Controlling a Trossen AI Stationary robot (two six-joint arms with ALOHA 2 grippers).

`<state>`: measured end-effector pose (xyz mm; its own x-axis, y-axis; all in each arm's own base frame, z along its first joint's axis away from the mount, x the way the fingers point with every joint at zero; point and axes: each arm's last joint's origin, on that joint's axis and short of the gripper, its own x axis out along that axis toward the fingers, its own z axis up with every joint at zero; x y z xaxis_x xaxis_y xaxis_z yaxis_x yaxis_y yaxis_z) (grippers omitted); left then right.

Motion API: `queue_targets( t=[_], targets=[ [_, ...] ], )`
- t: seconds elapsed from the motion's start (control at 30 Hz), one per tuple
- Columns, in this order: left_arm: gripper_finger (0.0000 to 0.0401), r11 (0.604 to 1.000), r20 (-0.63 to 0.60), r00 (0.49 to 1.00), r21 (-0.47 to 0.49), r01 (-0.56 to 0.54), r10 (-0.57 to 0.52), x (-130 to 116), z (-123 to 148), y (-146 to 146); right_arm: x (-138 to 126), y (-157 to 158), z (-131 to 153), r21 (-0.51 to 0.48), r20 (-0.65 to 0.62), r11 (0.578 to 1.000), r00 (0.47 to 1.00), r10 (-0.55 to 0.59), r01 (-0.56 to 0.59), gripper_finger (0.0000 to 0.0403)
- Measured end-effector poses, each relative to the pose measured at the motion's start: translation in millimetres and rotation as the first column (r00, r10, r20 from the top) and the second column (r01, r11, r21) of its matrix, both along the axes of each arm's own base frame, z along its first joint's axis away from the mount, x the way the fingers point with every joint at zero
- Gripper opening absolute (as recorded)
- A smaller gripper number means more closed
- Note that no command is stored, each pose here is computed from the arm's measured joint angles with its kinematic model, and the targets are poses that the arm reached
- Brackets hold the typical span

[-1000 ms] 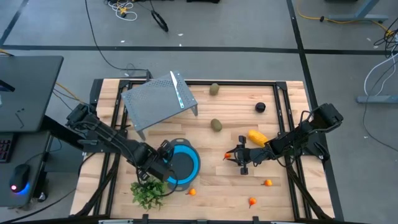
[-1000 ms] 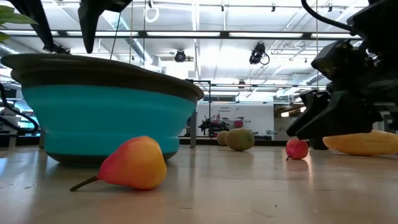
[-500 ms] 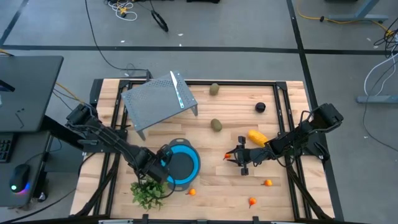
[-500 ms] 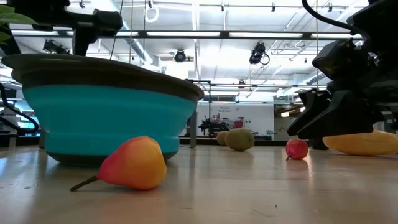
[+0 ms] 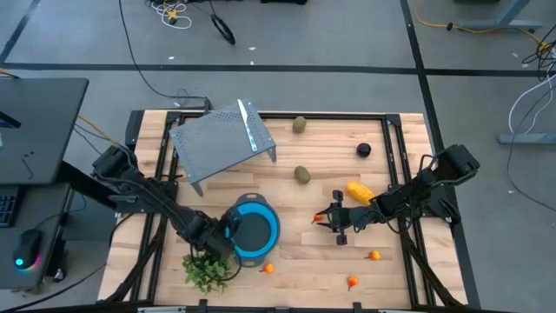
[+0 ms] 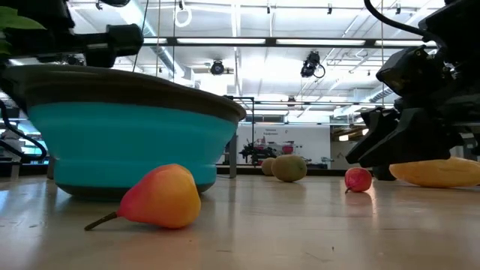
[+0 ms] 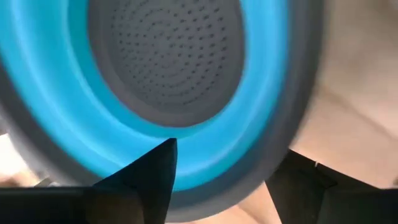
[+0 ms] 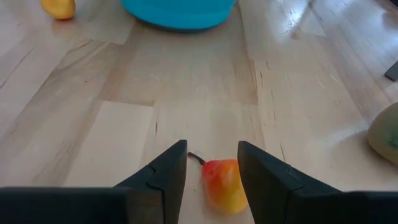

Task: Pick & Place Fruit
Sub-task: Put the blue strainer bowl on the shelf

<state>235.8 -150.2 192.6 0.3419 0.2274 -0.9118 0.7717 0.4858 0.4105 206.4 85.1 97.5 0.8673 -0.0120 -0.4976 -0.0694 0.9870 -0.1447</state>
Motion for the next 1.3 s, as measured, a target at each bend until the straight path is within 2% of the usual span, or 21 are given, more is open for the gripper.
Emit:
queue_targets(
  t=[0.13,0.3,0.5,0.7,0.83,0.93,1.07,1.3],
  targets=[
    [0.019,1.0,-0.005,1.0,0.006,0.007,-0.007,0,0,1,0,0,0,0.0,0.0,1.0,1.0,0.0,0.0,0.0154],
    [0.0115,0.997,-0.057,0.998,-0.073,0.008,-0.012,-2,-1,-2,0,0,0,0.001,0.0,1.0,1.0,-0.001,0.001,0.0154],
    [0.0031,0.997,-0.045,0.999,-0.075,0.015,-0.019,-1,0,-2,0,0,0,0.015,-0.001,1.0,1.0,-0.01,0.01,0.0154],
    [0.0029,0.999,0.02,0.999,-0.032,0.044,-0.043,4,2,-3,0,0,0,0.015,-0.001,1.0,1.0,-0.01,0.01,0.0154],
    [0.0041,0.998,0.068,0.996,0.018,0.057,-0.058,9,11,-4,0,0,0,0.015,-0.001,1.0,1.0,-0.01,0.01,0.0154],
    [0.0027,0.999,0.129,0.991,0.033,0.042,-0.046,16,24,-6,0,0,0,0.015,-0.001,1.0,1.0,-0.01,0.01,0.0154],
    [0.0023,1.0,0.181,0.983,-0.004,0.022,-0.02,27,42,-7,0,0,0,0.015,-0.001,1.0,1.0,-0.01,0.01,0.0154],
    [0.0026,0.998,0.277,0.959,0.028,0.061,-0.066,39,83,-12,0,0,0,0.015,-0.001,1.0,1.0,-0.01,0.01,0.0154]
  ],
)
